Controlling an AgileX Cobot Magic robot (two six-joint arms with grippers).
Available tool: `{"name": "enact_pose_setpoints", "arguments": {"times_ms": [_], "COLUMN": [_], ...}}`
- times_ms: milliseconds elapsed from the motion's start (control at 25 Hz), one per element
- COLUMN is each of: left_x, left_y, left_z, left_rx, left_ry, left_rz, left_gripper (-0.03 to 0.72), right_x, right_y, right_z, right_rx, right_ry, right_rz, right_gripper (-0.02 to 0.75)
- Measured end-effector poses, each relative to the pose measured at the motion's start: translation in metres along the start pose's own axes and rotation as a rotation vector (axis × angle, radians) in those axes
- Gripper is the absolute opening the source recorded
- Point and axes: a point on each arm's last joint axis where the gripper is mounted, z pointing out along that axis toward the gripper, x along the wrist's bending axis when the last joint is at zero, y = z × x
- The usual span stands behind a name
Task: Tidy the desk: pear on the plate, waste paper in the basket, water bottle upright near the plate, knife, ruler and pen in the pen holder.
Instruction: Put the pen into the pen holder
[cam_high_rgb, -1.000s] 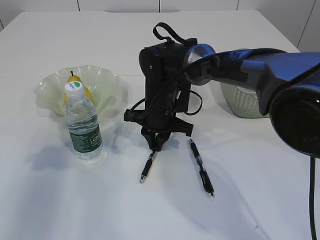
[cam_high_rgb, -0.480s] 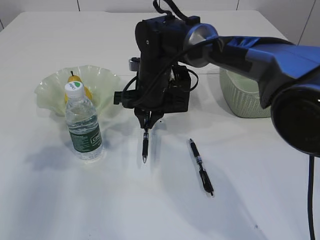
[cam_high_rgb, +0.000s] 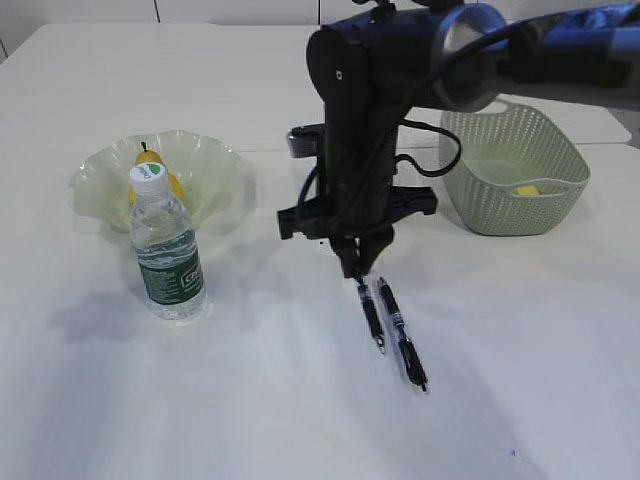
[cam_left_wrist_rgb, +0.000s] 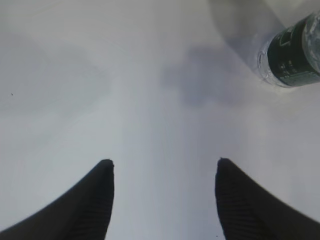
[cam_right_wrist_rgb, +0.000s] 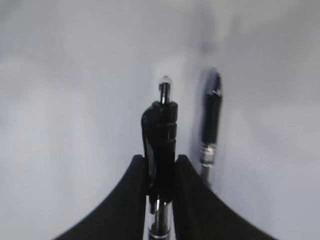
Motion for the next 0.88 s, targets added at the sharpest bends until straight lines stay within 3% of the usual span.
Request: {"name": "enact_pose_setpoints", "arguments": {"times_ms": [200,480,880], "left_x": [0.000,0.000,0.000], "left_y": [0.000,-0.001,-0.002], "left_z": [0.000,0.000,0.000], "left_rx": [0.000,0.008,0.022], "left_ry": [0.000,0.001,0.003], "left_rz": [0.000,0.000,0.000], "left_gripper": [0.449,0.448,0.448], "right_x": [-0.027,-0.055,-0.091], "right_y": [-0.032,-0.057,-0.024], "right_z": [-0.012,-0.019,-0.036], "right_rx": [0.032,0.033,-0.320], "right_ry": [-0.094,-0.111,-0.027], "right_rz": [-0.026,-0.006,0.057], "right_gripper": [0.083,0.083,0.083]}}
